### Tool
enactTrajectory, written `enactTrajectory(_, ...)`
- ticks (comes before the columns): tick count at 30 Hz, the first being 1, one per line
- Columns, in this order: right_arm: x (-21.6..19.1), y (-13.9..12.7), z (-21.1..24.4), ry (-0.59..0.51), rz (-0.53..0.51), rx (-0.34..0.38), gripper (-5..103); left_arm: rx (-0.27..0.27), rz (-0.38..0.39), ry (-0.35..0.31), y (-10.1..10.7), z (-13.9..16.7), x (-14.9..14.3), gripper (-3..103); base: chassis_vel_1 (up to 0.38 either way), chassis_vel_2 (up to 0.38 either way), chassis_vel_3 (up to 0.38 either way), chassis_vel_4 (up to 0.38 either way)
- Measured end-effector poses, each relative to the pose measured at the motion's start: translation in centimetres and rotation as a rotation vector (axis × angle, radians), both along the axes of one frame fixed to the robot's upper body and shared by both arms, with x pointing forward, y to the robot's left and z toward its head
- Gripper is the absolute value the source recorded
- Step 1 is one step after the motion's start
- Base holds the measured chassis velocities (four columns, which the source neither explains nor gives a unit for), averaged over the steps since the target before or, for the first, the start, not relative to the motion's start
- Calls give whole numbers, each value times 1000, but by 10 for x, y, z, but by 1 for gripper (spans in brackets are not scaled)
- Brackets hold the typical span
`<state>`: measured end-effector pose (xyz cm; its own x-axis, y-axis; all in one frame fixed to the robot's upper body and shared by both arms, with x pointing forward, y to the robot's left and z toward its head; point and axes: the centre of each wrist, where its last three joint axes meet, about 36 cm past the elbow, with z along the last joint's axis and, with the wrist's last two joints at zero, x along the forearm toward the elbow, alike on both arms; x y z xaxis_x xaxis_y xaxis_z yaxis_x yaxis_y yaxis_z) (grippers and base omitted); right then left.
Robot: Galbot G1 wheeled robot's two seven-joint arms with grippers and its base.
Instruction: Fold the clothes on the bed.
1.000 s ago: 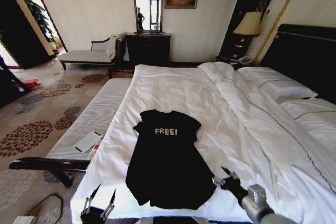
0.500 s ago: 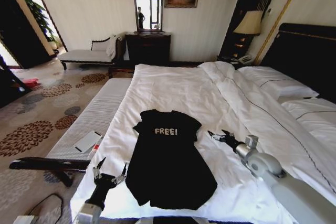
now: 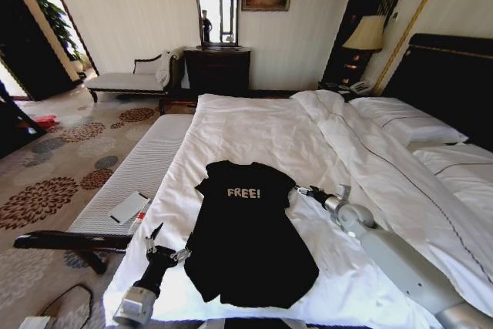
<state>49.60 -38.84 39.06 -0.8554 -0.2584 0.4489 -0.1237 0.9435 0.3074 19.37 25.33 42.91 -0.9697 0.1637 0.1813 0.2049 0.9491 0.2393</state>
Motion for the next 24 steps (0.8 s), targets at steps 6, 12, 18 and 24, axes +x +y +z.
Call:
enactTrajectory(6,24,5,7,14,-7,68,100,-32,14,15,2,1,10,100,0,0,0,0)
enactTrajectory(12,44,16,12,64,-3,130,100,-32,24,10,7,4,18,100,0,0,0,0)
enactTrajectory(18,39,20,-2,112,3,95,99,-35,31,9,8,5,19,100,0,0,0,0)
enactTrajectory(24,35,20,-6,133,3,75,89,-41,29,6,6,1,21,100,0,0,0,0)
